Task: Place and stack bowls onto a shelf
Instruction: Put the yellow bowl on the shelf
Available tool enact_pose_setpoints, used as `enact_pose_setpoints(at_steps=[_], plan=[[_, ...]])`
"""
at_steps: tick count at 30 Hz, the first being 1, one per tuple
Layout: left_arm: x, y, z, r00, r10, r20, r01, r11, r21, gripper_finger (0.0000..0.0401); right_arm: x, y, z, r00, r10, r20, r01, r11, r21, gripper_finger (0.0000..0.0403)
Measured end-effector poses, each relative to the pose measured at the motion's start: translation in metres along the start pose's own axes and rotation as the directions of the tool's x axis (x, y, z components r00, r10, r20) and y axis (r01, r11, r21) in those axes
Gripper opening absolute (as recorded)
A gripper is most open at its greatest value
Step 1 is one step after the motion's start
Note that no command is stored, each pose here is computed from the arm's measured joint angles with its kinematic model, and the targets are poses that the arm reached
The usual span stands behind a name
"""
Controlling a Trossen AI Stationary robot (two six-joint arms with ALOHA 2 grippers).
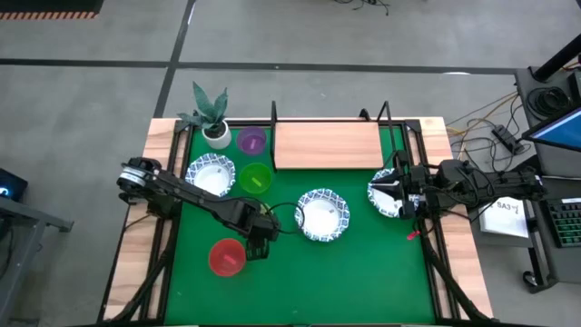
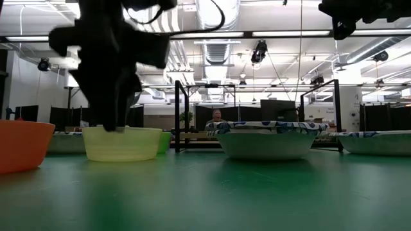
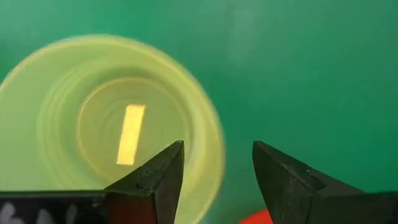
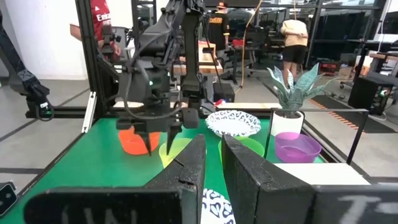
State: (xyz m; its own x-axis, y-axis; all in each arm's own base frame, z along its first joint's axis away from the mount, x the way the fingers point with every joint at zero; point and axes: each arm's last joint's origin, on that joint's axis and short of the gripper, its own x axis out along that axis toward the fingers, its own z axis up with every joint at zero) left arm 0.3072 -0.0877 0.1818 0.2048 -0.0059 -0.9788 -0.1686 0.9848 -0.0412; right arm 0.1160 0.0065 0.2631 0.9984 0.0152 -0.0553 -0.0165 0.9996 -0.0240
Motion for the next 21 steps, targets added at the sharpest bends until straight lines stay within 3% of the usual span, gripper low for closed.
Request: enact_pose_setpoints(at_steps=[7,13,18,21], plan=[[0.010,0.002,-0.003,0.999,0.000,0.038,0.000,1.000,-0.007,0.0138,0.000,0.000,-0.001,1.000,0.000,-0.002,0.000,1.000,-0.001,0.0043],[0.011,0.001,-0.002,0.999,-0.001,0.040,0.002,1.000,-0.017,0.0016,0.000,0.000,0.000,1.000,-0.001,-0.002,0.001,1.000,-0.006,0.0043],[-0.001,-0.004,0.006,0.999,-0.007,0.052,0.008,1.000,-0.018,0.0002,0.000,0.000,0.000,1.000,0.000,-0.002,0.000,1.000,-0.006,0.0043],[-0.021,-0.010,0.019,0.996,-0.028,0.090,0.023,0.998,0.051,0.0001,0.000,0.000,0.000,1.000,-0.001,-0.002,0.001,1.000,-0.006,0.0043]])
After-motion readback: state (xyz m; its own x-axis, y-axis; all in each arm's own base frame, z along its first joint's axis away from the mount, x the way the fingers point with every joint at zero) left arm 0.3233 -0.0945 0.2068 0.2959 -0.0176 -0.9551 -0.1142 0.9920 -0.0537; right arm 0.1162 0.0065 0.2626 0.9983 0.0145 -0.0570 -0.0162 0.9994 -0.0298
